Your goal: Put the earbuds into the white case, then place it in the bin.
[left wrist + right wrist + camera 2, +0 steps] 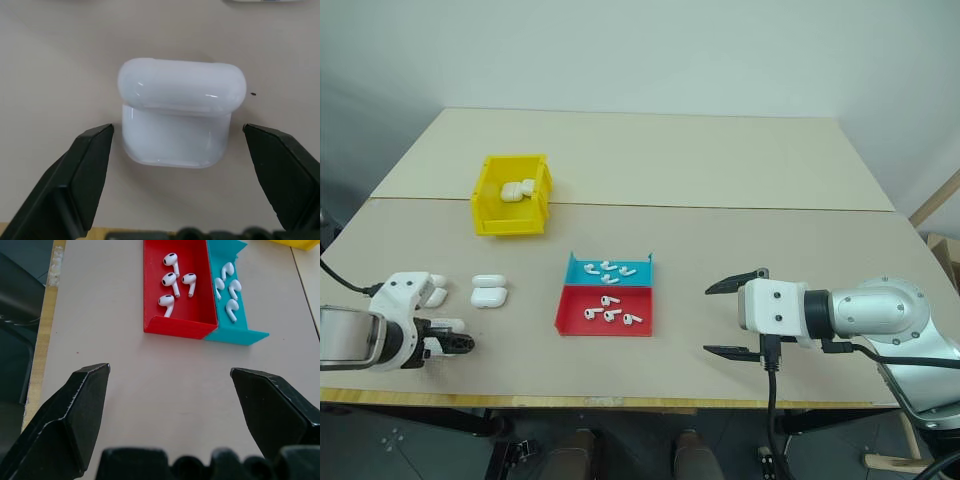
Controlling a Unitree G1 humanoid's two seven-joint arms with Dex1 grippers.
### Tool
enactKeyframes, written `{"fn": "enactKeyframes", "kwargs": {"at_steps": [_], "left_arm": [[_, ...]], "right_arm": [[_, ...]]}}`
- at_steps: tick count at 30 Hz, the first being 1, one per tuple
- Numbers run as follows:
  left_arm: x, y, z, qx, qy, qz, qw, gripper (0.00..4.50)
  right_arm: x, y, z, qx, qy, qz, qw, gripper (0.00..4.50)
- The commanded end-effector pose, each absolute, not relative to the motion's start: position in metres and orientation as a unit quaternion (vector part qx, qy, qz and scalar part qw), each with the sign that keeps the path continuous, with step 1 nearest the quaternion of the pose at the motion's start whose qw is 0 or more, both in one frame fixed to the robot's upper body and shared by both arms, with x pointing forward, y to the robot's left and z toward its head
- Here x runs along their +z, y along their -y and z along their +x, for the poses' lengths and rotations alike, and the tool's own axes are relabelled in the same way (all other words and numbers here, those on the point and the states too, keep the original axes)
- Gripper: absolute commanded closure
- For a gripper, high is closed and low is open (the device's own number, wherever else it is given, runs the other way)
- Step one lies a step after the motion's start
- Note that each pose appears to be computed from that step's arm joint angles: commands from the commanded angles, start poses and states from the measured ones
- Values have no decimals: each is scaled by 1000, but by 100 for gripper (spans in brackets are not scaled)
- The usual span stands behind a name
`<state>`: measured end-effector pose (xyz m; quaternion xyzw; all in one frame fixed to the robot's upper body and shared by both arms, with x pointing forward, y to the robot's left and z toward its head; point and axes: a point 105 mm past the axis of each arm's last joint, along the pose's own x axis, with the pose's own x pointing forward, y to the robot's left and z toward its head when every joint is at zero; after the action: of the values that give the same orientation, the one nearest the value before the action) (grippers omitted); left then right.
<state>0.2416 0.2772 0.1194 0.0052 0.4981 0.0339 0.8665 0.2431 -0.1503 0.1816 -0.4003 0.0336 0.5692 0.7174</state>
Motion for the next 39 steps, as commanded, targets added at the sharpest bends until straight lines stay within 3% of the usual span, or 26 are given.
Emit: {"fn": "enactKeyframes", "kwargs": {"at_steps": [1,10,14,19,22,30,34,39], "left_arm": [[129,-279,246,43,-477,4,878,37],[129,-279,248,53,-472,2,880,37],[128,-277,250,51,-468,-7,882,122],[128,-277,250,52,-467,-9,883,122],[126,-280,248,58,-470,-10,881,167],[139,-277,254,53,-447,-1,893,168],[172,-260,267,19,-379,3,925,168],[226,-215,273,-64,-176,83,979,168]], "right_arm": [[189,151,243,562,-16,-416,715,0],[188,149,243,563,-14,-415,715,0],[188,150,243,562,-15,-416,714,0],[188,150,243,562,-15,-417,714,0],[188,150,243,562,-15,-416,714,0],[191,150,244,561,-13,-418,714,0],[199,153,246,552,-5,-419,721,0],[211,158,257,537,-14,-425,728,0]]}}
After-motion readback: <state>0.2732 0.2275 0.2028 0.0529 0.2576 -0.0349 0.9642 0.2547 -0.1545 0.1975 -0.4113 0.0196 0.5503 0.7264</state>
